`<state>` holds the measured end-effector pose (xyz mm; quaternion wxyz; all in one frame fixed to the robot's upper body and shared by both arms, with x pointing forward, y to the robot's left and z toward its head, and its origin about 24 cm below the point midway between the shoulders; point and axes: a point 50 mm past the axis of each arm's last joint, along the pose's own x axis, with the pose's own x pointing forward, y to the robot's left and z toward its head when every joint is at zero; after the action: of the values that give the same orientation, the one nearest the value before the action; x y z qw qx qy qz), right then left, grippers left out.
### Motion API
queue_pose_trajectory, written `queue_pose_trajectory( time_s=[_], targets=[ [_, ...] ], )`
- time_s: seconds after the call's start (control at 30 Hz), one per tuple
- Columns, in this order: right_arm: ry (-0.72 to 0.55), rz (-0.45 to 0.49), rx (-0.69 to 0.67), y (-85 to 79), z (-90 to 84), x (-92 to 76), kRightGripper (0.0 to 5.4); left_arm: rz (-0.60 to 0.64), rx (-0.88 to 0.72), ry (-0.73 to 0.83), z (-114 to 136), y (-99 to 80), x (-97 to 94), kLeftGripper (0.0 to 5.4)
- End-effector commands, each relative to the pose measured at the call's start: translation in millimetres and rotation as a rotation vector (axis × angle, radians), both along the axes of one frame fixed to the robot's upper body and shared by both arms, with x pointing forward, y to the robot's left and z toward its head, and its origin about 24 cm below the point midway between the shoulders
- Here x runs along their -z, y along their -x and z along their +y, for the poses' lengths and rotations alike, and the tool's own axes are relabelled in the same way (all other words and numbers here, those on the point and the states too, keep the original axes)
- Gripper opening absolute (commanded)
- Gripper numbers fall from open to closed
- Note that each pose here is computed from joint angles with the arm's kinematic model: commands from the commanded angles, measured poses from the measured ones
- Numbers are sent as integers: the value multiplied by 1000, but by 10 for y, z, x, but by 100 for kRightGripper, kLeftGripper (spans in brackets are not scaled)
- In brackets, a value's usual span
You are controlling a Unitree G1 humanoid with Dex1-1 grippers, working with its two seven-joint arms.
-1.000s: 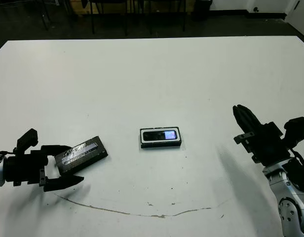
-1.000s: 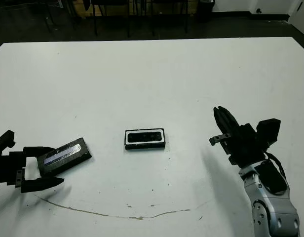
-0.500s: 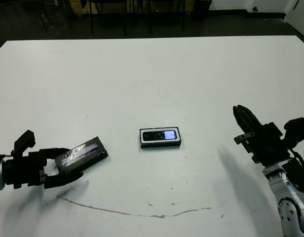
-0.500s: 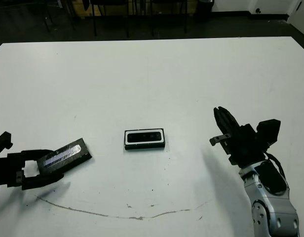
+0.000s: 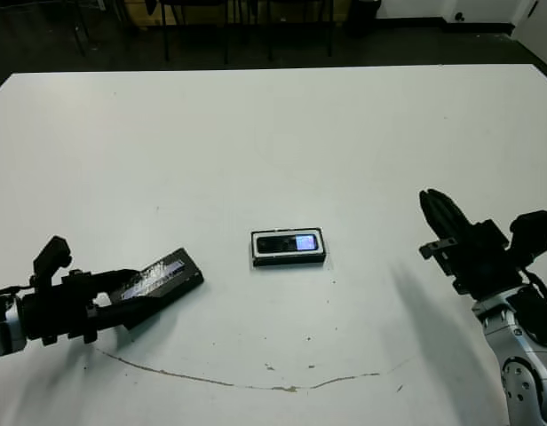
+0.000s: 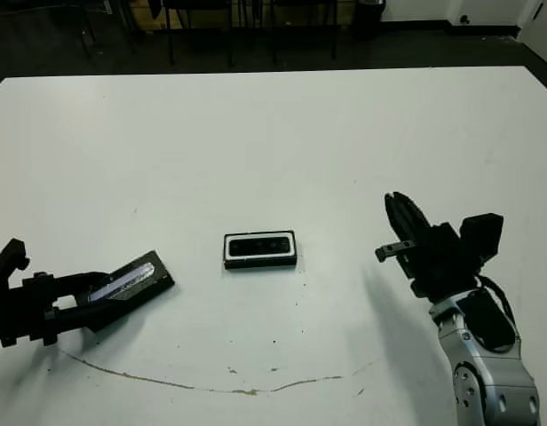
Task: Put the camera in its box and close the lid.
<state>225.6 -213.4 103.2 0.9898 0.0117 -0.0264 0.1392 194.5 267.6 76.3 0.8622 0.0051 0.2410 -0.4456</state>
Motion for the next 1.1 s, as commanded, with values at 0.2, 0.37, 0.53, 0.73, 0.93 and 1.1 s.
queue_pose_trajectory(
  time_s=[0.2, 0.37, 0.53, 0.73, 0.93, 1.1],
  targets=[
    [-7, 35, 0, 28, 25, 88, 0, -173, -36, -23, -166, -122, -270, 268],
    [-5, 46, -4, 23, 56, 117, 0, -303, 46, -47, -322, -340, -526, 268],
    [2, 55, 1, 43, 97, 100, 0, -320, 136, -74, -411, -595, -613, 268],
    [-4, 56, 0, 55, 118, 103, 0, -263, 243, -156, -502, -876, -542, 268],
    [-1, 47, -12, 59, 152, 110, 0, -208, 317, -201, -706, -990, -412, 268],
    [0, 56, -13, 60, 153, 110, 0, -214, 353, -186, -784, -1034, -340, 268]
  ],
)
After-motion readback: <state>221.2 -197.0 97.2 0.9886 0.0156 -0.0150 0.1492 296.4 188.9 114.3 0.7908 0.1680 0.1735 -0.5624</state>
